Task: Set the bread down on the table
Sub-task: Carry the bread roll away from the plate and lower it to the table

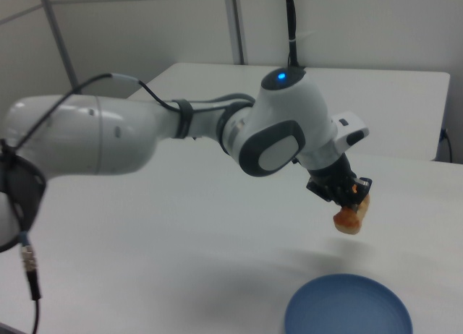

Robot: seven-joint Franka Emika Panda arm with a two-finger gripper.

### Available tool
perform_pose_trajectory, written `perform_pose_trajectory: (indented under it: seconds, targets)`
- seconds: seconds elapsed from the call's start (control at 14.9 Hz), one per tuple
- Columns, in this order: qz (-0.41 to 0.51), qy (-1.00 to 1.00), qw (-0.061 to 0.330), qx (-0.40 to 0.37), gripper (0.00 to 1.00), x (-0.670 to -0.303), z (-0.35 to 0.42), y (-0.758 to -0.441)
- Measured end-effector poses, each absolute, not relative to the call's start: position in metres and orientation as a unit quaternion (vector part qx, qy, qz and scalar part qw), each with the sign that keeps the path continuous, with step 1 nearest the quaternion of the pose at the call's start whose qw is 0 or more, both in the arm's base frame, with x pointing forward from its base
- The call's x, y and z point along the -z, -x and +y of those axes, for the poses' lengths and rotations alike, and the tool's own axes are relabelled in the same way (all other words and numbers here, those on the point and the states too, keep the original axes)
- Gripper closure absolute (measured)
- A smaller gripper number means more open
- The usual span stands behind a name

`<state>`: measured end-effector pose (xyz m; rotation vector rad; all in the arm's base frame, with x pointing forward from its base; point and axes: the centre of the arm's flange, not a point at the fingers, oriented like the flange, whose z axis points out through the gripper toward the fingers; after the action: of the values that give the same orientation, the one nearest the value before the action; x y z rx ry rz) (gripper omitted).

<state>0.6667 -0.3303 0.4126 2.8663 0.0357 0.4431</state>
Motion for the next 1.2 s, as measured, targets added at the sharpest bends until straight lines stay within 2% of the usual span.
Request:
perform_pose_trajectory:
  seconds: [0.27, 0.47, 0.8, 0.87, 0.94, 1.0, 1.07, 1.2]
  targets:
    - [0.002, -0.973, 0.151, -0.175, 0.89, -0.371, -0.327, -0.697]
    - [-0.012, -0.968, 0.163, -0.188, 0.84, -0.338, -0.325, -0.712]
    - [-0.016, -0.962, 0.171, -0.211, 0.78, -0.315, -0.316, -0.723]
    - [-0.016, -0.962, 0.172, -0.212, 0.73, -0.315, -0.316, -0.723]
    - [-0.017, -0.962, 0.173, -0.212, 0.61, -0.314, -0.317, -0.723]
    - [-0.017, -0.962, 0.173, -0.213, 0.55, -0.312, -0.317, -0.723]
    - [-0.017, -0.96, 0.176, -0.215, 0.55, -0.311, -0.318, -0.722]
    - [-0.018, -0.957, 0.183, -0.224, 0.41, -0.307, -0.32, -0.722]
